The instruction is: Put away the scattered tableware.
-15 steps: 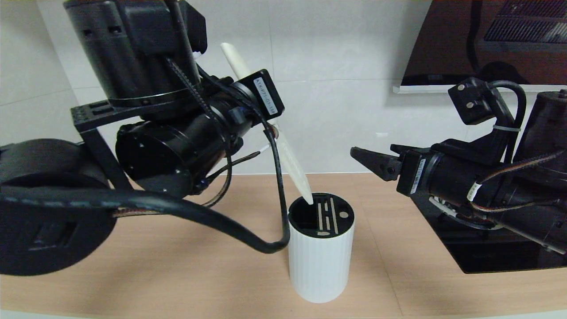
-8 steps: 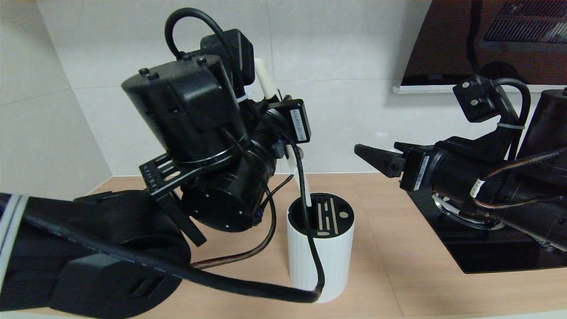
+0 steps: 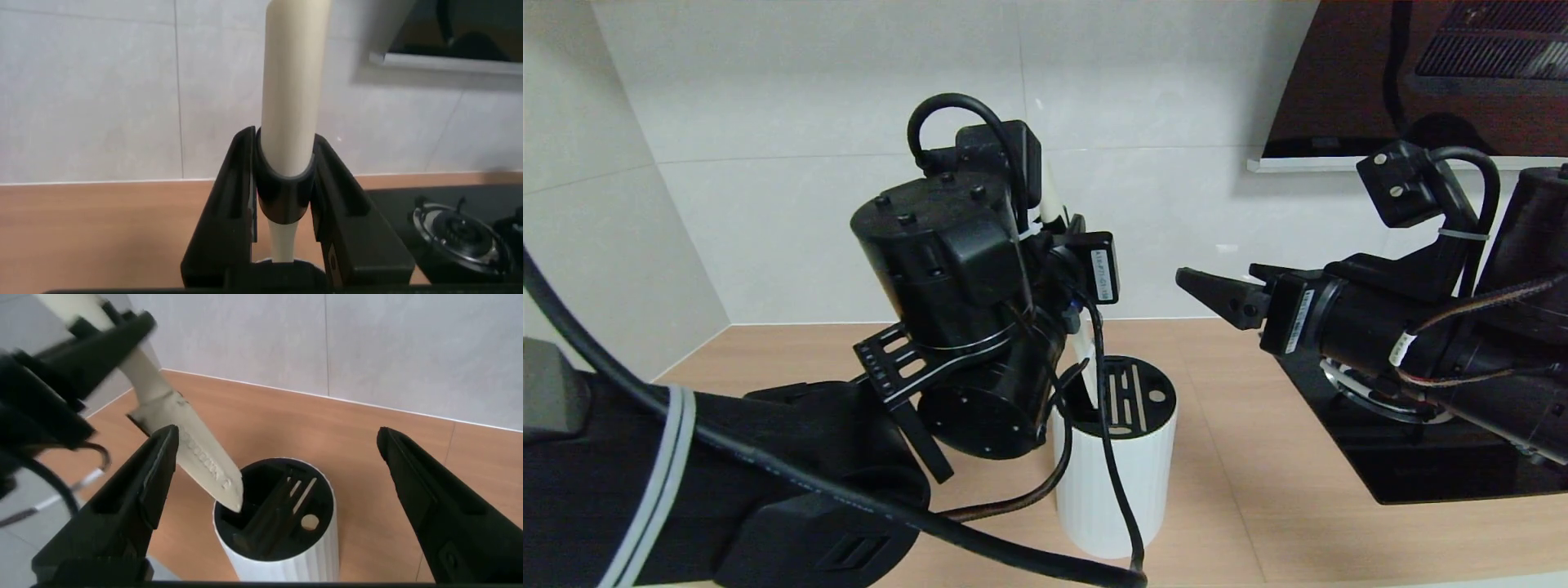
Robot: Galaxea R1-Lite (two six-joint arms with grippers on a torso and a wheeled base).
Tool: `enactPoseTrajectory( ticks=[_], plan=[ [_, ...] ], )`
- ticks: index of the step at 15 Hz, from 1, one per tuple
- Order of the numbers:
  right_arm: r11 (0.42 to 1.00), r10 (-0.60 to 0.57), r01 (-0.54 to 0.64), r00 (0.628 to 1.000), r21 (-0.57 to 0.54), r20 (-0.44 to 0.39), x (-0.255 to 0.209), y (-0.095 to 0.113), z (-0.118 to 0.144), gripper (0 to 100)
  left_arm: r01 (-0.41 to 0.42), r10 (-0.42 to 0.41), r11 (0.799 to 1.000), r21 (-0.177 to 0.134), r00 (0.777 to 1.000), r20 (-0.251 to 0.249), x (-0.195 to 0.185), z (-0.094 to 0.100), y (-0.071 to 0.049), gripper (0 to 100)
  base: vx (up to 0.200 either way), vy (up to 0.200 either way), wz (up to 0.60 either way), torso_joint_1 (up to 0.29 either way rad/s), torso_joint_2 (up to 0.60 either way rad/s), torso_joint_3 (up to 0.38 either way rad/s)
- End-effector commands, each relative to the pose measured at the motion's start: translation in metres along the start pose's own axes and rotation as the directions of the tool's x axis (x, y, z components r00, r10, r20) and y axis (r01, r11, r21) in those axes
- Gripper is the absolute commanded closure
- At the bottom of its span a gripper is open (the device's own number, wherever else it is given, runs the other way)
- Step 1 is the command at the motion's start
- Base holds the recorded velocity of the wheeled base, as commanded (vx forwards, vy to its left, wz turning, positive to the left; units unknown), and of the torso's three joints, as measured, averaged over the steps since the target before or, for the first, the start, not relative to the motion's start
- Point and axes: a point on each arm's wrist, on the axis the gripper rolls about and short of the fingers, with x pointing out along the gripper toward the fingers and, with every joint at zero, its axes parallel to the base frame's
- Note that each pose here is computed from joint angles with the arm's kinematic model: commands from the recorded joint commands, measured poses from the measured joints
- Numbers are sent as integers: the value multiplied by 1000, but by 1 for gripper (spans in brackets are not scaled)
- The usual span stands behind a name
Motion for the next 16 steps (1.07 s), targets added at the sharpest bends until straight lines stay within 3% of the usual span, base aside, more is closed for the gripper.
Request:
enactPoseTrajectory(
  ticks=[1,11,16],
  plan=[
    [1000,-1,1,1000,-2,-4,0,0,-1,0,0,0,1000,0,1000,2,3,-8,-2,100,0,0,0,0,0,0],
    [1000,-14,14,1000,-2,-8,-1,-4,-3,0,-4,7,999,46,998,-60,7,-46,-5,100,0,0,0,0,0,0],
    [1000,-15,15,1000,-1,-9,-1,-4,-3,0,-1,5,999,42,994,-109,9,-70,-8,100,0,0,0,0,0,0]
  ],
)
